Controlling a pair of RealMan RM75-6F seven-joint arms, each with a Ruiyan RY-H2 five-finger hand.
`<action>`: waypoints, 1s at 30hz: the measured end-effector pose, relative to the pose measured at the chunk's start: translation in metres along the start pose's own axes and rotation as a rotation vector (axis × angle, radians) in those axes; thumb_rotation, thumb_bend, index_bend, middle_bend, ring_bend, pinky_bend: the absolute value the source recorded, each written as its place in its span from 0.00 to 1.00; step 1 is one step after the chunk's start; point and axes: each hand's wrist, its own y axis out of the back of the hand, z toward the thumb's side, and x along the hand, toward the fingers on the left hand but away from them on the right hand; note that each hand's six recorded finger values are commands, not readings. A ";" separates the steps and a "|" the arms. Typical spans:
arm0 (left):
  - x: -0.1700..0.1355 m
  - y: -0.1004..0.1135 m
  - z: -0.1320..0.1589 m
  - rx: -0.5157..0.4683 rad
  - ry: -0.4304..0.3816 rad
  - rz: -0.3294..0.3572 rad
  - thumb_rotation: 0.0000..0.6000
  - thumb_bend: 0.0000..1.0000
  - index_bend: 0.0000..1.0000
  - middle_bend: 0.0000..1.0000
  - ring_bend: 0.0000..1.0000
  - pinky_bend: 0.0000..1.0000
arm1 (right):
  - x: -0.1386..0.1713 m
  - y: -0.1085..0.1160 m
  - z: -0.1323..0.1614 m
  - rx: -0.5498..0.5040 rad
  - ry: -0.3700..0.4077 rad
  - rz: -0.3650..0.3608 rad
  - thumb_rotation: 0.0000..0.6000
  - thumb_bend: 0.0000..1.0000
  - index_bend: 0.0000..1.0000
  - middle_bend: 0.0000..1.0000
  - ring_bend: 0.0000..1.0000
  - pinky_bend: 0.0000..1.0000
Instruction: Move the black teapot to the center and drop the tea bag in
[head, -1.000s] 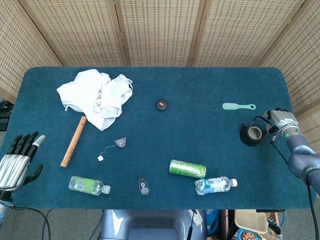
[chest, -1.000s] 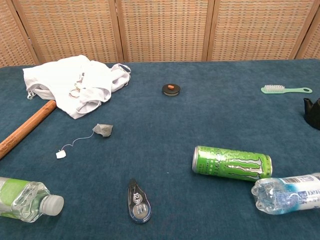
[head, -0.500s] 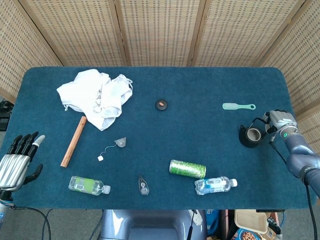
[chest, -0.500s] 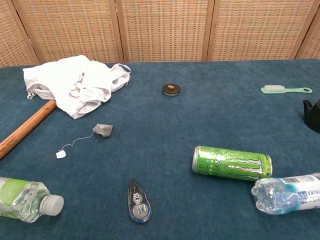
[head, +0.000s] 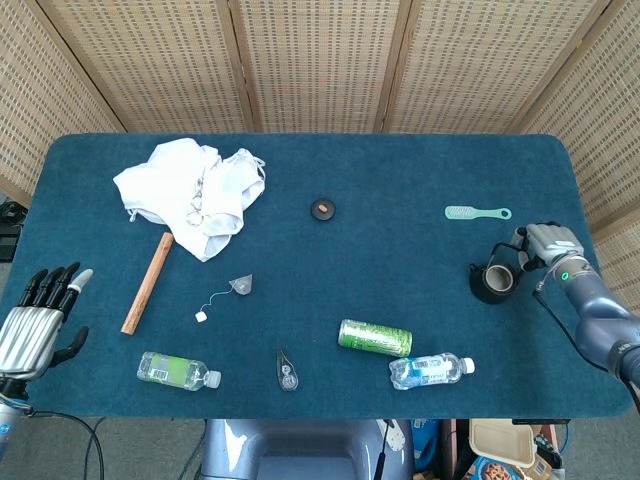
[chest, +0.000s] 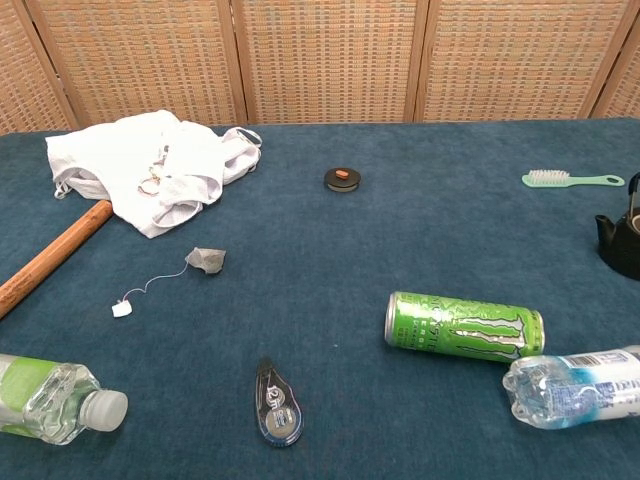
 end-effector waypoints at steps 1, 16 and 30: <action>0.000 0.000 0.000 0.000 0.000 -0.001 1.00 0.43 0.00 0.00 0.00 0.00 | 0.002 0.001 0.002 0.002 0.008 -0.002 1.00 0.75 0.39 0.51 0.19 0.11; 0.001 -0.001 -0.001 -0.001 0.000 -0.002 1.00 0.43 0.00 0.00 0.00 0.00 | 0.057 0.009 0.031 0.075 0.130 -0.067 0.99 0.75 0.39 0.52 0.20 0.11; 0.000 0.000 0.000 -0.006 -0.007 0.002 1.00 0.43 0.00 0.00 0.00 0.00 | 0.094 -0.011 0.040 0.137 0.180 -0.061 0.85 0.70 0.39 0.46 0.20 0.11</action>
